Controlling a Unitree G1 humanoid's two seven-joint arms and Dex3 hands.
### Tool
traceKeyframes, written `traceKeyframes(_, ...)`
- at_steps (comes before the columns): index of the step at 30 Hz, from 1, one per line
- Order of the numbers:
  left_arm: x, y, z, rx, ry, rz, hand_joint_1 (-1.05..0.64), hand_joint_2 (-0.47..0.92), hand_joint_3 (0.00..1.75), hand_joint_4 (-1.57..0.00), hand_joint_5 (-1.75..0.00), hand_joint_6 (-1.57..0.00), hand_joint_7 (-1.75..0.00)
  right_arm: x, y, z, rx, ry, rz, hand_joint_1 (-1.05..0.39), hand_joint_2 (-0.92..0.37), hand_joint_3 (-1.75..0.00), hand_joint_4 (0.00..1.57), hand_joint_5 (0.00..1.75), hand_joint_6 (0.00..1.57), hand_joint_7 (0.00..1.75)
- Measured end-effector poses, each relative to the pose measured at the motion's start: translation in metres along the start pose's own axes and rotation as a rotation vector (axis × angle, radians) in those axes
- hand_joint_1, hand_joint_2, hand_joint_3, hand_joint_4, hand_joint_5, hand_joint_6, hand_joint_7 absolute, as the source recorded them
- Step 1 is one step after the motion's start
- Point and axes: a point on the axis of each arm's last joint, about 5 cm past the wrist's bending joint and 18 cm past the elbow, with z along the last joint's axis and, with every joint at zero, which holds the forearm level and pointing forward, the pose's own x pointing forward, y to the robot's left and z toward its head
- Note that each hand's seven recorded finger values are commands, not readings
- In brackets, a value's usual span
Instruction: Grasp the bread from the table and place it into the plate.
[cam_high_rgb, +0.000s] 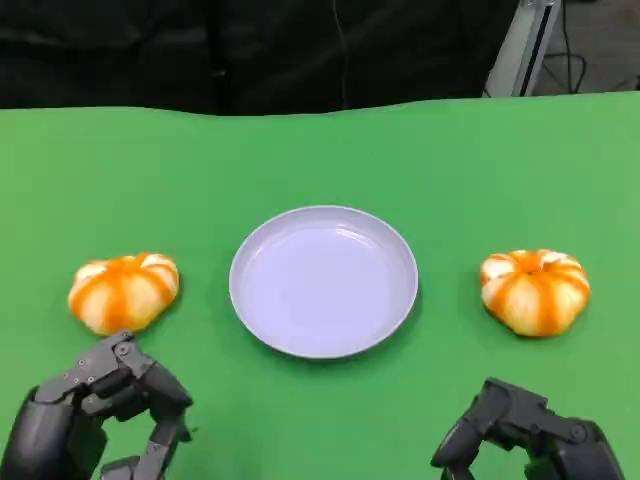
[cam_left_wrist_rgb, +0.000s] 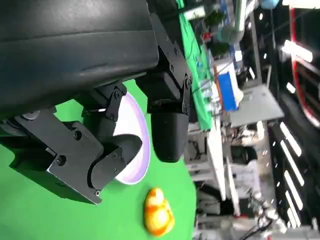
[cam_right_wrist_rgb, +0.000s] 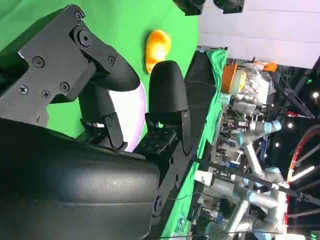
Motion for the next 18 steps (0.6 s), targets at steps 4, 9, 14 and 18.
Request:
traceKeyframes(4,0.006,0.009,0.006,0.1,0.029,-0.069,-0.15,0.77,0.42,-0.53,-0.97,-0.57,-0.52,0.0,0.001,0.0,0.002,0.0,0.0,-0.07,-0.3,-1.37,0.73,1.62,0.78,1.34)
traceKeyframes(9,0.016,0.019,0.018,0.28,0.061,-0.152,-0.38,0.91,0.04,-0.36,-0.56,-0.5,-0.11,0.0,0.002,0.0,0.003,0.0,0.001,-0.07,-0.3,-1.37,0.73,1.61,0.78,1.34)
traceKeyframes(14,0.027,0.027,0.033,0.471,0.106,-0.21,-0.47,0.91,0.01,-0.25,-0.44,-0.4,-0.02,0.001,0.0021,0.0,0.002,-0.002,-0.001,-0.08,-0.3,-1.36,0.73,1.59,0.79,1.34)
traceKeyframes(18,0.038,0.031,0.04,0.702,0.121,-0.241,-0.56,0.91,0.0,-0.22,-0.36,-0.38,-0.01,0.001,0.0022,0.0,0.003,-0.003,-0.002,-0.07,-0.29,-1.37,0.73,1.6,0.79,1.34)
